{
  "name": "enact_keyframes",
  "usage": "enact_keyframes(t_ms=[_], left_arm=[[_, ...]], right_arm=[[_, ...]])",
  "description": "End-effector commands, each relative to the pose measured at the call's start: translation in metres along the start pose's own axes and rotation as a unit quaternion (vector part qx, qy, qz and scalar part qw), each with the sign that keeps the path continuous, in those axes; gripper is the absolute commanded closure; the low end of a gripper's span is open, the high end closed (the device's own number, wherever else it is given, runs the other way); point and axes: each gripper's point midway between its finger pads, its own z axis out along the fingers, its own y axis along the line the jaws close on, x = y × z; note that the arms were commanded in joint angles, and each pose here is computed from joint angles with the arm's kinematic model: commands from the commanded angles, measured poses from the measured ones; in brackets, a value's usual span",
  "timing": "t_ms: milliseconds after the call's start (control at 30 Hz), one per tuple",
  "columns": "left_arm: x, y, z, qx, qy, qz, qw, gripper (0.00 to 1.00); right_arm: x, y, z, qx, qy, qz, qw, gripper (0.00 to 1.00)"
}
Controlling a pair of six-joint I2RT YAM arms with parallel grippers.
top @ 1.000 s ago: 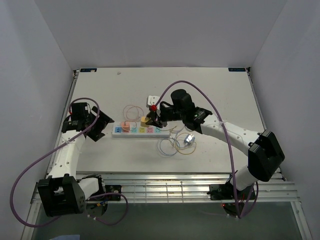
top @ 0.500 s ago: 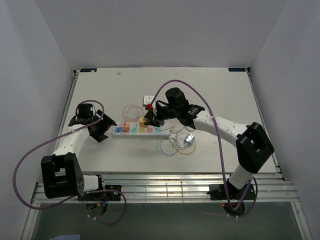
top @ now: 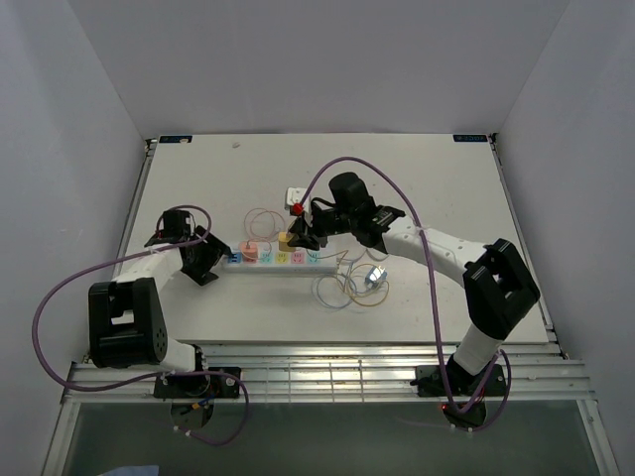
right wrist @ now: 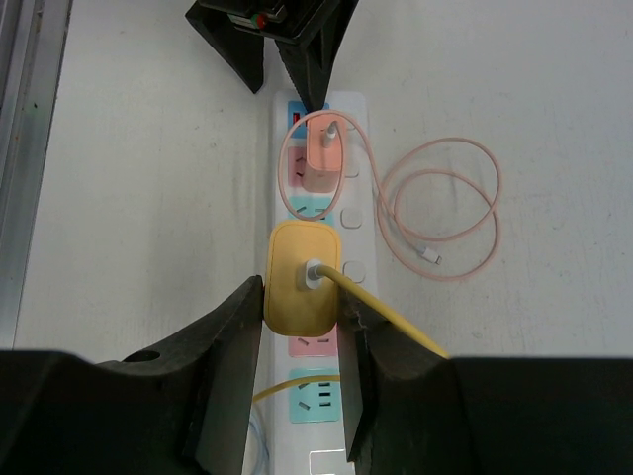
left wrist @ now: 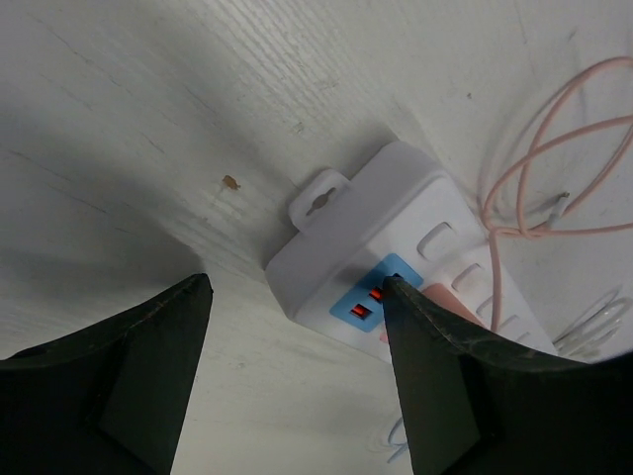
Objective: Insert the plug
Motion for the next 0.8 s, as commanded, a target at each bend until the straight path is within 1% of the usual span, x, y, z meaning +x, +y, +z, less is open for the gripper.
enact_keyframes(t_ms=[0,133,267,300,400,500,667,767], left_arm=[[-0.007,0.0,0.001,-0.004,-0.025,0.011,1.0,0.2],[-0.005,0.001,0.007,-0.012,-0.021,0.017,1.0,0.25],[0.0,0.004,0.013,-0.02,-0.011,0.02,1.0,0.35],[0.001,0.005,0.014,-0.022,-0.009,0.02,1.0,0.39],[0.002,0.008,0.014,-0.027,-0.01,0.02,0.999,0.43],[0.003,0.011,0.015,-0.031,-0.011,0.021,0.999,0.46],[0.005,0.013,0.016,-0.033,-0.008,0.021,0.999,0.46],[0.006,0.014,0.016,-0.033,-0.007,0.021,0.999,0.46]], right_arm=[[-0.025,-0.012,0.0,0.005,-0.031,-0.025,0.999,0.92],[-0.02,-0.012,0.001,0.004,-0.028,-0.025,0.999,0.92],[-0.016,-0.011,0.004,-0.005,-0.025,-0.028,0.999,0.92],[-0.016,-0.011,0.005,-0.005,-0.026,-0.028,0.999,0.92],[-0.011,-0.015,0.011,-0.005,-0.02,-0.03,0.999,0.92],[0.001,-0.022,0.018,0.002,-0.005,-0.028,1.0,0.92],[0.02,-0.035,0.027,0.029,0.022,-0.034,0.999,0.92],[0.031,-0.036,0.034,0.032,0.03,-0.037,0.998,0.92]])
